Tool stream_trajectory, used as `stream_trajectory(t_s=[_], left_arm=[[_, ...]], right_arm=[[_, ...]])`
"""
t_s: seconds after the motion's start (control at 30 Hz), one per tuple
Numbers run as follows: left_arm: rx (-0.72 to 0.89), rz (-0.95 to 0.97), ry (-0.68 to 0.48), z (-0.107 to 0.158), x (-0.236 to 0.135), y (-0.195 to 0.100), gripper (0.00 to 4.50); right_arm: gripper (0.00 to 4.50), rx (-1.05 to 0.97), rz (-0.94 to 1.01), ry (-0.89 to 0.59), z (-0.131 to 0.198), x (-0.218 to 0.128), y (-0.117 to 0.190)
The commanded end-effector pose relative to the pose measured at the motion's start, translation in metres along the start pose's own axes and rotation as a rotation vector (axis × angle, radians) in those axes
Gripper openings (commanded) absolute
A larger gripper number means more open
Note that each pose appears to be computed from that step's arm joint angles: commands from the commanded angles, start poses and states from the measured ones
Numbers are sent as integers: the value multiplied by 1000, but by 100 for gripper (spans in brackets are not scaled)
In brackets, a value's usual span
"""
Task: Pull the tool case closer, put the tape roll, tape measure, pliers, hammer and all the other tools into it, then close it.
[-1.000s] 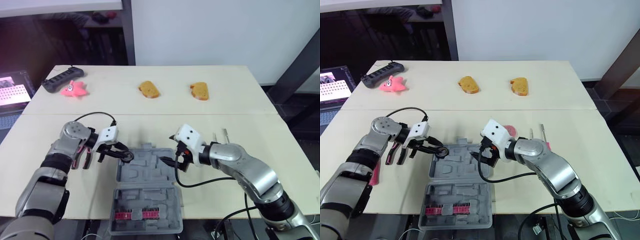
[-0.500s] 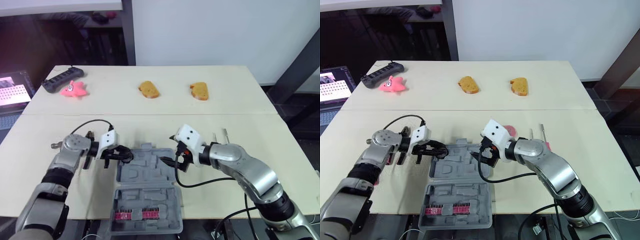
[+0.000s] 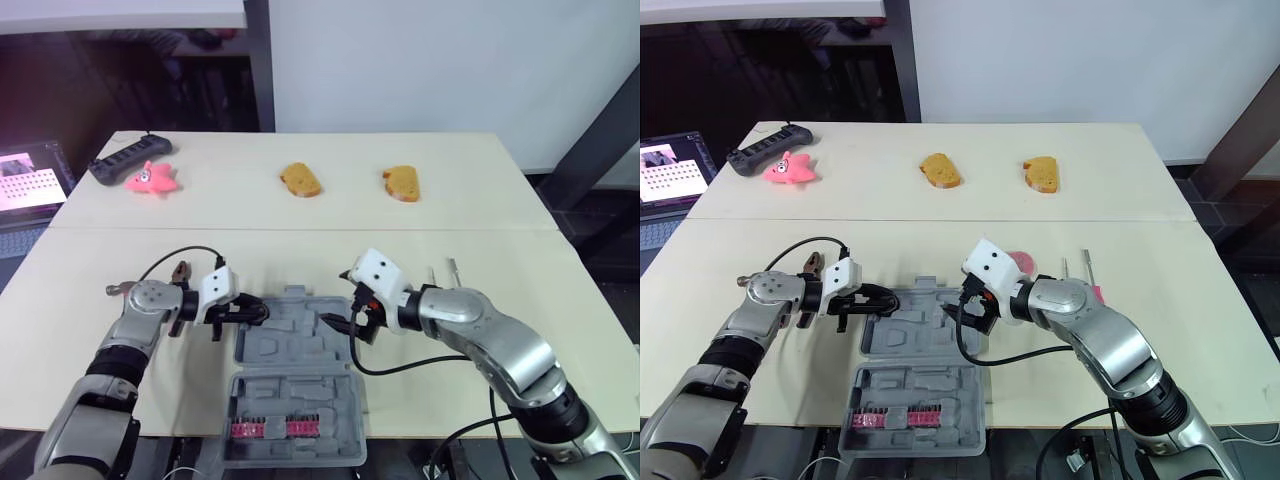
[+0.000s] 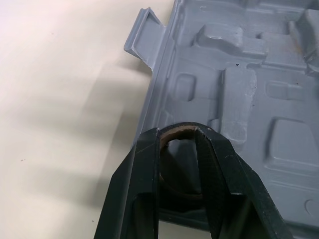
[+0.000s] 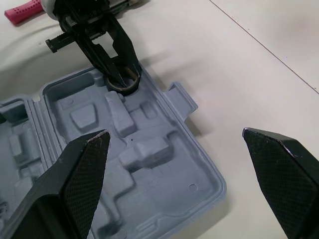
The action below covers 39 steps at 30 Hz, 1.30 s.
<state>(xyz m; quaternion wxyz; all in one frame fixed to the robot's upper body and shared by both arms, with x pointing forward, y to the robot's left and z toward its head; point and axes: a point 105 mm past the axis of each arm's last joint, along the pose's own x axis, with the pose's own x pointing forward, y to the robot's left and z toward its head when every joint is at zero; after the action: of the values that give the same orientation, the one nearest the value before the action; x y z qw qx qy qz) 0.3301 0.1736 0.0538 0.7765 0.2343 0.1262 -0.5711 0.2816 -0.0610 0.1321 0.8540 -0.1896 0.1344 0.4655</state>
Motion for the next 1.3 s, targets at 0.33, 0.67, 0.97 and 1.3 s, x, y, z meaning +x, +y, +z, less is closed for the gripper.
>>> stream_trajectory(t_s=[0.33, 0.67, 0.97, 1.3], left_arm=[[-99, 117, -79, 44, -84, 21, 117], [-368, 715, 262, -44, -255, 26, 238], [-534, 1071, 266, -94, -330, -35, 444], [-560, 1070, 240, -108, -315, -50, 444]], right_arm=[[450, 43, -144, -97, -6, -65, -38], [450, 180, -423, 10, -99, -183, -71], [450, 256, -564, 53, -145, -241, -73], [450, 269, -552, 37, -146, -234, -72]])
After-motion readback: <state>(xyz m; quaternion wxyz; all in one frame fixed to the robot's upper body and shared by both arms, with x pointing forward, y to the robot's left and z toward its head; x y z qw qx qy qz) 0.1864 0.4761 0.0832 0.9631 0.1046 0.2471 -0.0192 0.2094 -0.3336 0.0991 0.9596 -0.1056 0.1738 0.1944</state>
